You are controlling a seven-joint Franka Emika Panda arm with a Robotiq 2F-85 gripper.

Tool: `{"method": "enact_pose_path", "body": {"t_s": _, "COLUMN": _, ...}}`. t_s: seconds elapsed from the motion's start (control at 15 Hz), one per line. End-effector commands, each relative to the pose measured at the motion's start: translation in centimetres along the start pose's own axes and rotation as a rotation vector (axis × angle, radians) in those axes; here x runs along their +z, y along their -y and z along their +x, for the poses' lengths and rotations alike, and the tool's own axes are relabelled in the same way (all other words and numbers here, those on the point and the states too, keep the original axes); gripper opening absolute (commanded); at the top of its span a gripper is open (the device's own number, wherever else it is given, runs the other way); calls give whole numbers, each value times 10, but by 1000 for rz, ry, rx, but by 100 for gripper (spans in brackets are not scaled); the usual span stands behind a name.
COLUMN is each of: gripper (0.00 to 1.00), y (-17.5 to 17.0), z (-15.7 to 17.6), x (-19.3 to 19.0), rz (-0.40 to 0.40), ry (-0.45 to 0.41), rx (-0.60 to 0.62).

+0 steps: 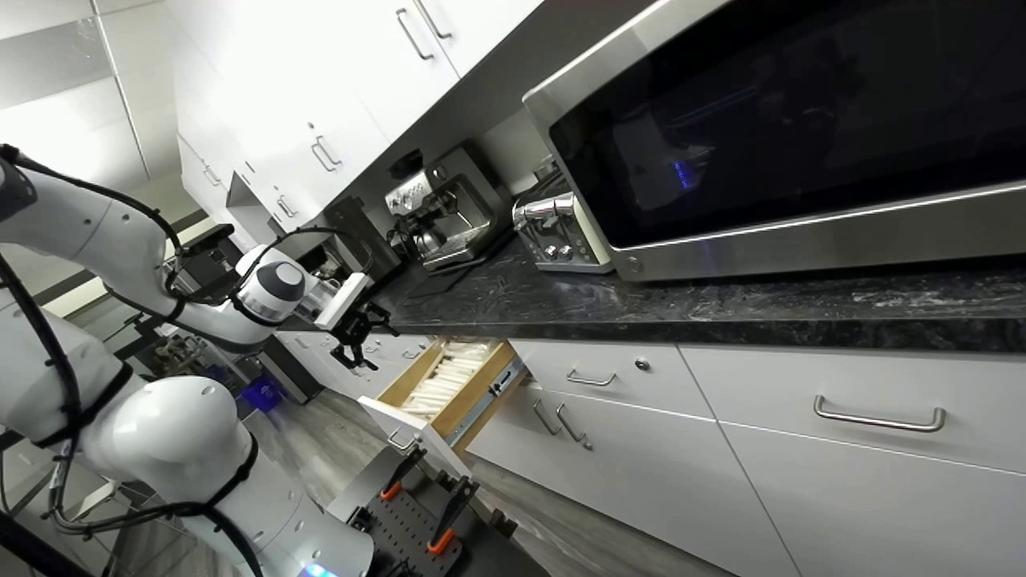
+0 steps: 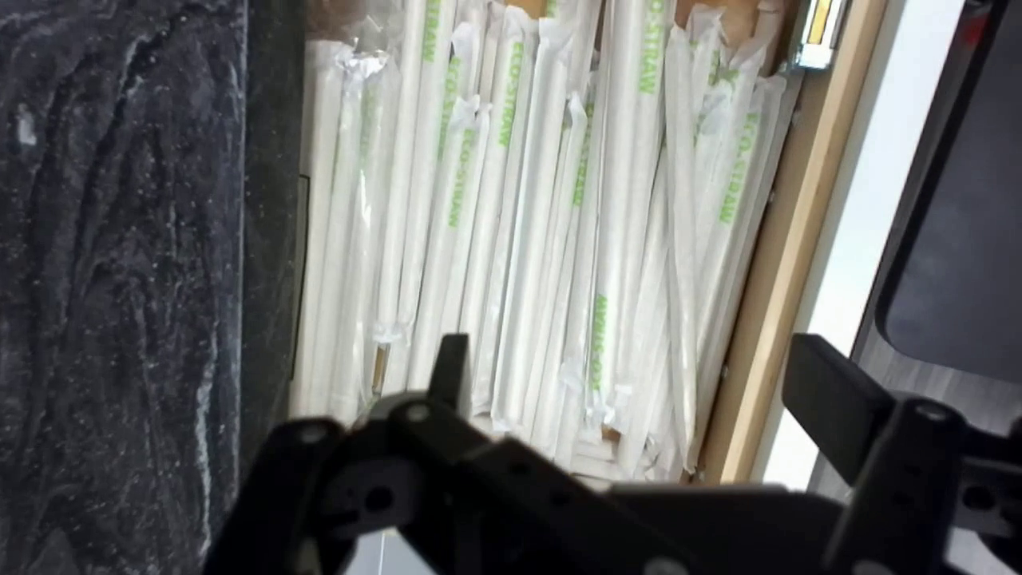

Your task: Take some straws out of the drawer and put them on the counter

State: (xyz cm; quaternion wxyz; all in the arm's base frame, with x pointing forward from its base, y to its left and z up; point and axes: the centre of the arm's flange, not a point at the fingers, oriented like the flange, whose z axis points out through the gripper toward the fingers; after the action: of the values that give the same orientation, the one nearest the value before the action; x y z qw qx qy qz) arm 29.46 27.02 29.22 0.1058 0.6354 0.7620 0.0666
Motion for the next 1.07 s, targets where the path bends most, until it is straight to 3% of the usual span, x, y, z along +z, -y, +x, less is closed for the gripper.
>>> {"method": "enact_pose_path", "body": {"t_s": 0.0, "gripper": 100, "y": -11, "z": 14, "x": 46, "rz": 6, "ry": 29, "rx": -4}}
{"method": "enact_pose_path", "body": {"t_s": 0.13, "gripper": 97, "y": -10, "z": 11, "x": 64, "rz": 15, "ry": 35, "rx": -7}}
{"method": "enact_pose_path", "body": {"t_s": 0.2, "gripper": 73, "y": -10, "z": 8, "x": 73, "rz": 24, "ry": 23, "rx": -15}}
{"method": "enact_pose_path", "body": {"t_s": 0.33, "gripper": 71, "y": -10, "z": 1, "x": 90, "rz": 42, "ry": -6, "rx": -28}}
{"method": "enact_pose_path", "body": {"t_s": 0.53, "gripper": 53, "y": -11, "z": -15, "x": 121, "rz": 82, "ry": -48, "rx": -26}}
{"method": "enact_pose_path", "body": {"t_s": 1.0, "gripper": 51, "y": -17, "z": -22, "x": 164, "rz": 139, "ry": -75, "rx": 7}}
